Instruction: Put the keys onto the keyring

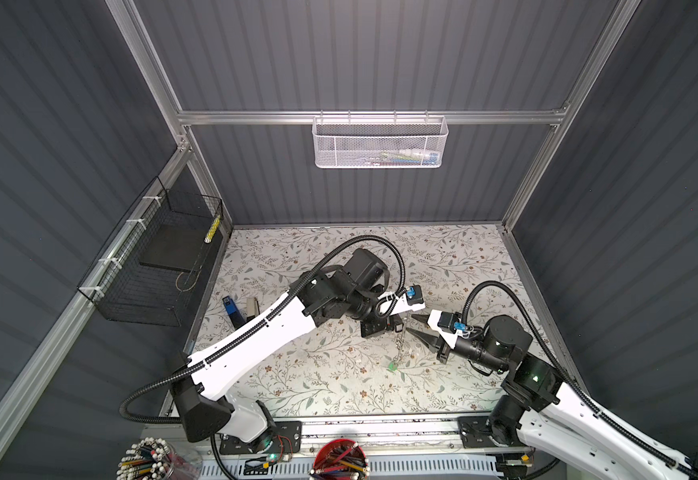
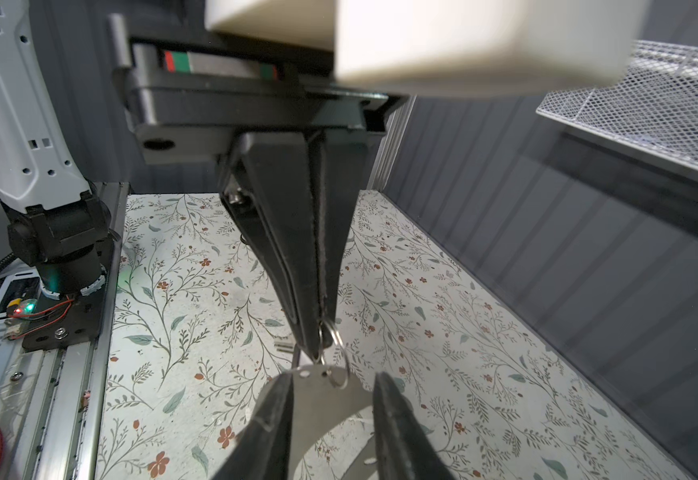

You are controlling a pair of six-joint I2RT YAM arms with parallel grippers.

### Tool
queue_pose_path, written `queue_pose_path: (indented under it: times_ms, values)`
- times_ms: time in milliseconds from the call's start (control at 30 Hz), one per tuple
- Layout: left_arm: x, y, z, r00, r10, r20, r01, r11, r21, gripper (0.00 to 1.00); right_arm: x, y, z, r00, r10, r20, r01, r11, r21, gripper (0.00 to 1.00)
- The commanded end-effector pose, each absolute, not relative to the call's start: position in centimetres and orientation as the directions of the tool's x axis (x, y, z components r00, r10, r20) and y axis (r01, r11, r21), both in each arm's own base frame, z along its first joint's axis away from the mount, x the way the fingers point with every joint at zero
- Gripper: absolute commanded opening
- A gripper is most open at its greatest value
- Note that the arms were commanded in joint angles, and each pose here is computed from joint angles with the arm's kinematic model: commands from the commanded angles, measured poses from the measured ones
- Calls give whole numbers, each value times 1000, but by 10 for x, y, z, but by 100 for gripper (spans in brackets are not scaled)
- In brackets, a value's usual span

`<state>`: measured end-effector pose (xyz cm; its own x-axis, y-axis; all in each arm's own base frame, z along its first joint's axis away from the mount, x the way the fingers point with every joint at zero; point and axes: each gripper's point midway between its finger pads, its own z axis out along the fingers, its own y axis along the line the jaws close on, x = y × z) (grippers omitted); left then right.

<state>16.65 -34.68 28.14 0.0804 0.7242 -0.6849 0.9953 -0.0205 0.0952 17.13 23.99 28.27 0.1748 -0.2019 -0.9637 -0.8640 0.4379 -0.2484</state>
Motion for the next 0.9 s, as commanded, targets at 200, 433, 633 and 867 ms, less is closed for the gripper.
queue_pose_path:
  times_ms: [200,433,633,867]
  values:
    - [161,-348,288,133,731,-670,990,-71,119,0,170,247,305,205,-124,-971,-871,428,-239,26]
    - [158,-350,294,150,717,-681,988,-89,124,0,167,254,301,199,-118,-973,-893,388,-229,19]
    - [153,-350,295,157,706,-691,988,-112,110,0,166,253,301,207,-124,-970,-891,385,-240,15]
    - [152,-348,289,161,719,-676,987,-121,107,0,164,249,306,226,-110,-968,-881,400,-252,26]
